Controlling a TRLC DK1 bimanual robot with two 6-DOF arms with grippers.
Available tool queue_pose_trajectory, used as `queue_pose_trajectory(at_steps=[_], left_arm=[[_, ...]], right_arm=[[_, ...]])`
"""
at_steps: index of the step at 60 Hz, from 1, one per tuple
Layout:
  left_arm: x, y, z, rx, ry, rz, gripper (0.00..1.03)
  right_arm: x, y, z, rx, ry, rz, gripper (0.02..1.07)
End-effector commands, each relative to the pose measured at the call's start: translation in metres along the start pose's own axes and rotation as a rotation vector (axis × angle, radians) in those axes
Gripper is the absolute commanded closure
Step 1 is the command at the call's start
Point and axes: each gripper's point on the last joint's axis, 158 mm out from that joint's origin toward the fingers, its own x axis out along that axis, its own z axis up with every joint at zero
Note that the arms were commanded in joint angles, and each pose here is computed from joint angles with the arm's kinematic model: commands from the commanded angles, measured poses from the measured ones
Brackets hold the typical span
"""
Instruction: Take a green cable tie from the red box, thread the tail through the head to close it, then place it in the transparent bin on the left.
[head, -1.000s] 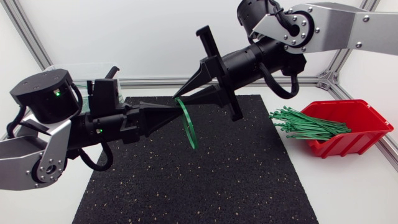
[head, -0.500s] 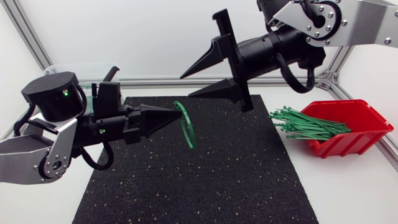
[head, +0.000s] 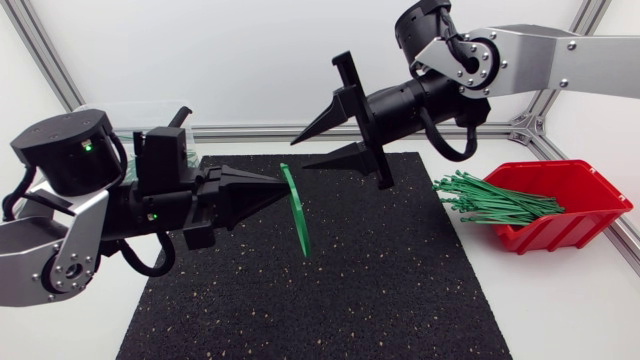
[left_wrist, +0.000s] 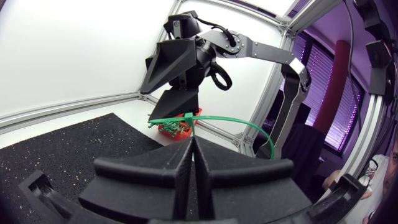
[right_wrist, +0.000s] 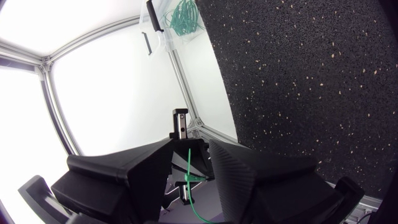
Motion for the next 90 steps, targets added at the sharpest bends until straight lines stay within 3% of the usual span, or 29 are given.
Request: queue_pose_trajectory(at_steps=[1, 25, 63, 70, 76, 81, 90], left_arm=[[-0.001, -0.006, -0.012, 0.033, 0.025, -0.021, 1.0], [0.0, 0.01, -0.013, 0.041, 0.037, -0.009, 1.0], [0.001, 0.012, -0.008, 0.036, 0.039, -0.012, 1.0], [0.001, 0.012, -0.008, 0.036, 0.038, -0.009, 1.0], [0.001, 0.013, -0.009, 0.032, 0.041, -0.008, 1.0], [0.001, 0.012, -0.009, 0.035, 0.04, -0.012, 1.0], [0.002, 0.008, -0.008, 0.037, 0.041, -0.021, 1.0]], right_arm=[[0.005, -0.006, 0.002, 0.041, 0.005, -0.009, 0.65], [0.023, -0.005, -0.019, 0.015, 0.059, -0.03, 0.65], [0.035, -0.019, -0.013, 0.043, 0.075, -0.053, 0.66], [0.033, -0.016, -0.016, 0.035, 0.075, -0.048, 0.87], [0.033, -0.016, -0.016, 0.032, 0.07, -0.049, 0.89], [0.032, -0.016, -0.015, 0.032, 0.063, -0.047, 1.01], [0.03, -0.014, -0.014, 0.025, 0.049, -0.044, 1.01]])
